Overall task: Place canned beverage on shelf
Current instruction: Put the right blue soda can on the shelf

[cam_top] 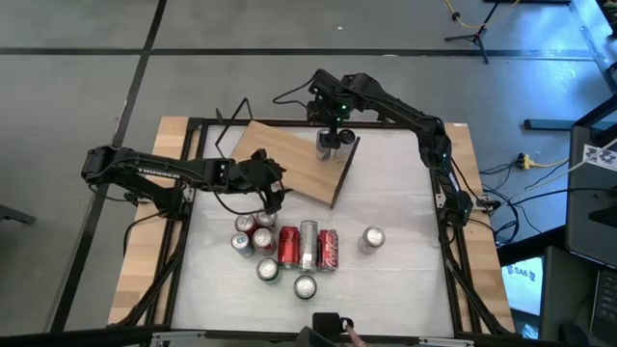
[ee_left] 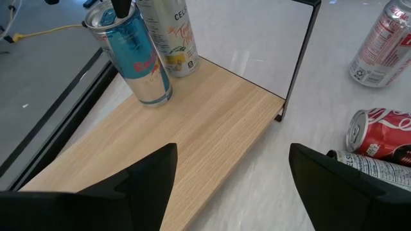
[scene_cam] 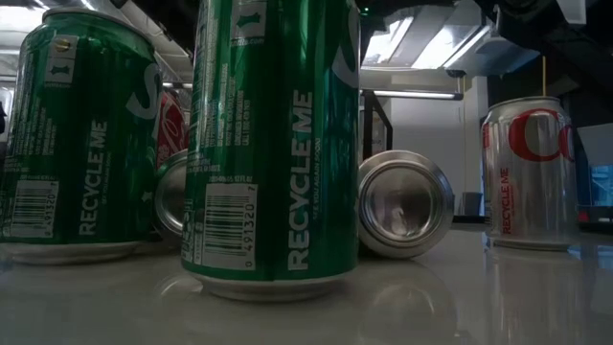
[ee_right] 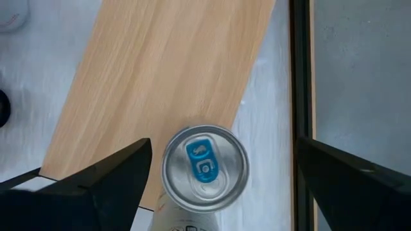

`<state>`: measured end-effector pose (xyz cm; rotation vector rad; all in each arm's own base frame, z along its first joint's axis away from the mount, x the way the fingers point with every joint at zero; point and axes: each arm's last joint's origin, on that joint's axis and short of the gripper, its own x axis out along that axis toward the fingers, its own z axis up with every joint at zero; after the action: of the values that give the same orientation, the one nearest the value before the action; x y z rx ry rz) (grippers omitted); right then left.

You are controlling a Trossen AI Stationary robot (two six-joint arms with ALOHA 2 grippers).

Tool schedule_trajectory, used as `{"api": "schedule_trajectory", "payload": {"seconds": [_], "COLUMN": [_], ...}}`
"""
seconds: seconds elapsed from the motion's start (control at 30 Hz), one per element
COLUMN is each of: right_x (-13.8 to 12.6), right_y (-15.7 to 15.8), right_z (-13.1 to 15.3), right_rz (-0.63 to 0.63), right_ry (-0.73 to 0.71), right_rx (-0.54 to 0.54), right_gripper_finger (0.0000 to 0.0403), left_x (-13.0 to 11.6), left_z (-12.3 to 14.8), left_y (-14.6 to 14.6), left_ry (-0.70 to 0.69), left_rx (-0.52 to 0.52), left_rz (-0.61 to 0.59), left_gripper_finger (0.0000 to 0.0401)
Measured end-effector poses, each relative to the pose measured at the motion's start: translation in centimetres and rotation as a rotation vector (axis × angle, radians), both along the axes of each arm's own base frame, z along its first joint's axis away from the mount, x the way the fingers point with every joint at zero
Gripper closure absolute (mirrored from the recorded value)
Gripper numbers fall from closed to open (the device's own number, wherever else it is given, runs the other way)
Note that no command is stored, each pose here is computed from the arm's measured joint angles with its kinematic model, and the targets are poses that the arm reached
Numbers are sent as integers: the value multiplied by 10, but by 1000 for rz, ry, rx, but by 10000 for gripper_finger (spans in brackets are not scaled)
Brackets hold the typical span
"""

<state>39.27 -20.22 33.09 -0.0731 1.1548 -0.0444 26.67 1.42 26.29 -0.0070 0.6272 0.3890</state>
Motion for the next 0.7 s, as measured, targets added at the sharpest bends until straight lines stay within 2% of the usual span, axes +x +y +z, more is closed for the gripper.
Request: {"api": "schedule_trajectory", "payload": {"seconds": [0.3,0.7], "right_x": [1,10], "right_y": [0,-5], "right_z": [-1,-27], "right_rz": [-16,-26], "right_ry": [-11,68], "right_rx": [32,46], "right_gripper_finger": [24,24], "left_x": [0,0], "left_z": [0,0], "left_y": [0,0], "left_ry": [-1,0], "left_rx": [0,0], "left_rz": [0,0], "left_gripper_finger": [113,113]}}
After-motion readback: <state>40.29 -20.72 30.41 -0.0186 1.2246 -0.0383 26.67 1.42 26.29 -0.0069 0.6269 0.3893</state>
